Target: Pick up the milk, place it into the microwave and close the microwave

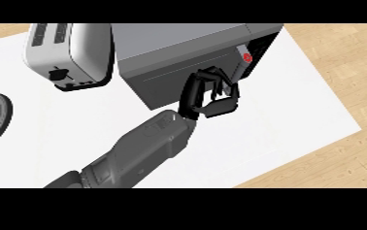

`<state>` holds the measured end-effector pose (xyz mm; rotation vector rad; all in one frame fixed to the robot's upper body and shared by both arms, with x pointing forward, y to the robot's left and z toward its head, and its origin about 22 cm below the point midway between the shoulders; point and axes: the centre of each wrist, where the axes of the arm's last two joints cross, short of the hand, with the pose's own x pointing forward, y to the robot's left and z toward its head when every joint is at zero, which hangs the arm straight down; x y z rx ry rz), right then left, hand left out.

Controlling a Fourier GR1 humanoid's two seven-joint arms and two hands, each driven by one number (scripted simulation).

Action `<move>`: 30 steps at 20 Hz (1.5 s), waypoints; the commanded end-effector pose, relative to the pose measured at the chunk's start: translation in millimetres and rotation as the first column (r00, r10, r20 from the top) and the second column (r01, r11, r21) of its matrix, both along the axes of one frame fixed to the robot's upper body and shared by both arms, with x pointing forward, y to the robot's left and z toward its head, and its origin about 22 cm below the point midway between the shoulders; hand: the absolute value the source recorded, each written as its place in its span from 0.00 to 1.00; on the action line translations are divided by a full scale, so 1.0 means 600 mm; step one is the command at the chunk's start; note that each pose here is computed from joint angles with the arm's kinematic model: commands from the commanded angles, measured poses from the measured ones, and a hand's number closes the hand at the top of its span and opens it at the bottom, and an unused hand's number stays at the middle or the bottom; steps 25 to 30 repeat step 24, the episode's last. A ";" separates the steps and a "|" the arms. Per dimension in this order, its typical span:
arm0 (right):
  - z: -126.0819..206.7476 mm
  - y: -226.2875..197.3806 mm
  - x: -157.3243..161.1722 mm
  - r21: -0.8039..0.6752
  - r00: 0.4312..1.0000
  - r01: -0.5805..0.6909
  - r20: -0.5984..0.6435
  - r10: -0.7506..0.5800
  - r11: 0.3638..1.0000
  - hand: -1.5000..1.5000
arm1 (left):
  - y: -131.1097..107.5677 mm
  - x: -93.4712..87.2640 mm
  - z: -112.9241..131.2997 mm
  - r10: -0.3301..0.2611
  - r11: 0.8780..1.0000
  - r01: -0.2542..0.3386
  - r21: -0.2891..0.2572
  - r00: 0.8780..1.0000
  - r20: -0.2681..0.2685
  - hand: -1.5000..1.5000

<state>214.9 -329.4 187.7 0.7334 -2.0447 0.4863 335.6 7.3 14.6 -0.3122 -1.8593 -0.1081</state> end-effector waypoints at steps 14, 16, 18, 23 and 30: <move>0.029 -0.010 -0.009 -0.008 0.998 -0.062 0.023 0.062 0.998 0.00 | 0.035 0.039 -0.023 0.238 0.961 -0.215 0.175 0.964 -0.122 1.00; 0.027 -0.007 -0.015 0.006 0.997 -0.071 0.010 0.071 0.997 0.00 | 0.035 0.033 -0.029 0.232 0.967 -0.207 0.147 0.956 -0.180 1.00; 0.030 -0.014 -0.016 0.006 0.999 -0.052 0.008 0.052 0.999 0.00 | 0.040 0.033 -0.035 0.232 0.966 -0.205 0.159 0.958 -0.171 1.00; 0.033 -0.011 -0.030 0.004 0.998 -0.059 -0.003 0.059 0.998 0.00 | 0.041 0.027 -0.043 0.214 0.971 -0.191 0.143 0.961 -0.176 0.00; 0.033 -0.019 -0.030 -0.005 0.999 -0.037 -0.011 0.037 0.999 0.00 | 0.041 0.028 -0.042 0.203 0.973 -0.178 0.143 0.963 -0.179 0.00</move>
